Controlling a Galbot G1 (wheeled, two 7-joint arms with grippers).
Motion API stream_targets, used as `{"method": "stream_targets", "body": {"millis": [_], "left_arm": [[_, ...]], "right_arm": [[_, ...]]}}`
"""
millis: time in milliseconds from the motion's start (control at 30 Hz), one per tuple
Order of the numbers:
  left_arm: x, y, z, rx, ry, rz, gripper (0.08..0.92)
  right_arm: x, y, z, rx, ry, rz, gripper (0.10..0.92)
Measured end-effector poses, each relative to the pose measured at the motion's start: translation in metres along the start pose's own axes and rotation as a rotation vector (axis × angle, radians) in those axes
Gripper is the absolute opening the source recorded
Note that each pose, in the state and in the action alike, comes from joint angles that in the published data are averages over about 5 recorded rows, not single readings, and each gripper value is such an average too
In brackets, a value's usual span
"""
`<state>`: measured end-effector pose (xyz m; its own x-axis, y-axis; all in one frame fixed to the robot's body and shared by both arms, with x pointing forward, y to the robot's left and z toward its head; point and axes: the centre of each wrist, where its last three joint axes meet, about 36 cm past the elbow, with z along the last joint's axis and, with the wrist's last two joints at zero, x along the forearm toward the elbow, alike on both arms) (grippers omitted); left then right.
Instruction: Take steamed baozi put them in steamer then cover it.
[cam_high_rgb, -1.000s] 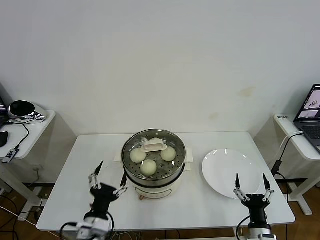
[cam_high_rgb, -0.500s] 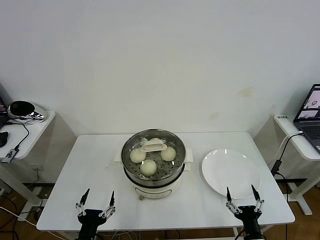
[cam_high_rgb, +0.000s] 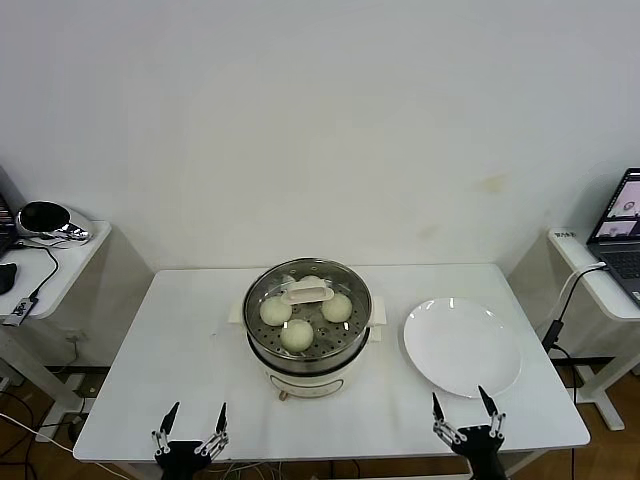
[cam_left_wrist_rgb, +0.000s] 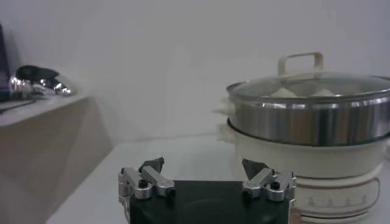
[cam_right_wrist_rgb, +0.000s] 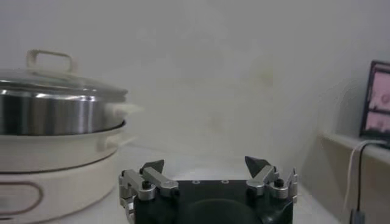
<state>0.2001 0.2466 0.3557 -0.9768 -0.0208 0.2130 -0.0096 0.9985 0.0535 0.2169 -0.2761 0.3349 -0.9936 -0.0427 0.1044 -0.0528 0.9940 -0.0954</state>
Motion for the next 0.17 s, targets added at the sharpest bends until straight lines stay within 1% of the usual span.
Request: {"method": "stream_targets", "body": {"millis": [167], "left_arm": [[-0.0005,0.0005,0.0057,0.011,0.010,-0.005,0.823]], "right_arm": [[0.0016,0.0022,-0.0041,-0.016,0.026,-0.009,0.823]]}}
